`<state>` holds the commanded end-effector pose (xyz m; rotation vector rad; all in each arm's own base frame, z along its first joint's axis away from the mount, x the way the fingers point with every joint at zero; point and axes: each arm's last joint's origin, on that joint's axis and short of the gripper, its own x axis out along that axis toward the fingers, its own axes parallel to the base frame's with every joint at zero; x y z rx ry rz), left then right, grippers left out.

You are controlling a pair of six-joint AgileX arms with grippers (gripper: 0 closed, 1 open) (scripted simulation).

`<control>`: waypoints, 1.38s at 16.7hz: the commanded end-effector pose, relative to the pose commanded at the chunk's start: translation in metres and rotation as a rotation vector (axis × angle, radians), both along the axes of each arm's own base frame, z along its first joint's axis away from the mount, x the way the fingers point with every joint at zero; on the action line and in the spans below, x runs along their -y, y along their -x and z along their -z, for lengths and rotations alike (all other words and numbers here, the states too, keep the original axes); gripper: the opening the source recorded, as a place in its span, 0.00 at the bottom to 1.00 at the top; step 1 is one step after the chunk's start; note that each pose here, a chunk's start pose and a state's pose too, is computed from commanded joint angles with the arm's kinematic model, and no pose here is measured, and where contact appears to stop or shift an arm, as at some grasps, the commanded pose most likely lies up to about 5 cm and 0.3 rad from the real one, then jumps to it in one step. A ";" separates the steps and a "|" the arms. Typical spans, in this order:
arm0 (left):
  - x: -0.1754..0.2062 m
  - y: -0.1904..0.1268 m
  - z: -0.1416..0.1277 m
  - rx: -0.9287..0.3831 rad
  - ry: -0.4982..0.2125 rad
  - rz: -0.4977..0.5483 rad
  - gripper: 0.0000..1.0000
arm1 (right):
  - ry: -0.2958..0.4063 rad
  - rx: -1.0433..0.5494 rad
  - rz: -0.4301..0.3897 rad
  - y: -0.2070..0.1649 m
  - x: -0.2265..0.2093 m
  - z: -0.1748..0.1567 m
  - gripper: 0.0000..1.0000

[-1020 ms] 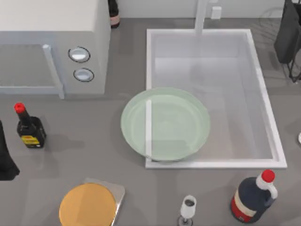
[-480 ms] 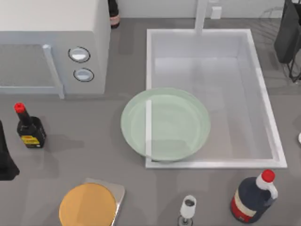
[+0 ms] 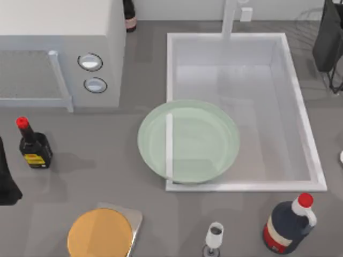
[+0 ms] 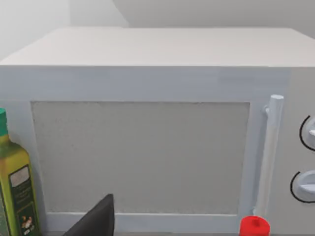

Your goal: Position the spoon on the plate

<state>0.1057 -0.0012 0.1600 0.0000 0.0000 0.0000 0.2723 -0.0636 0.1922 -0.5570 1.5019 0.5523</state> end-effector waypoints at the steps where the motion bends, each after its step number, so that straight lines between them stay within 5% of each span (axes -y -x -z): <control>1: 0.000 0.000 0.000 0.000 0.000 0.000 1.00 | -0.001 -0.003 0.002 0.000 0.000 0.004 1.00; 10: 0.000 0.000 0.000 0.000 0.000 0.000 1.00 | 0.001 0.003 0.003 -0.001 0.002 0.094 1.00; 15: 0.000 0.000 0.000 0.000 0.000 0.000 1.00 | 0.000 -0.002 0.003 0.000 0.002 0.099 1.00; 23: 0.000 0.000 0.000 0.000 0.000 0.000 1.00 | 0.000 -0.002 0.003 0.000 0.002 0.099 0.40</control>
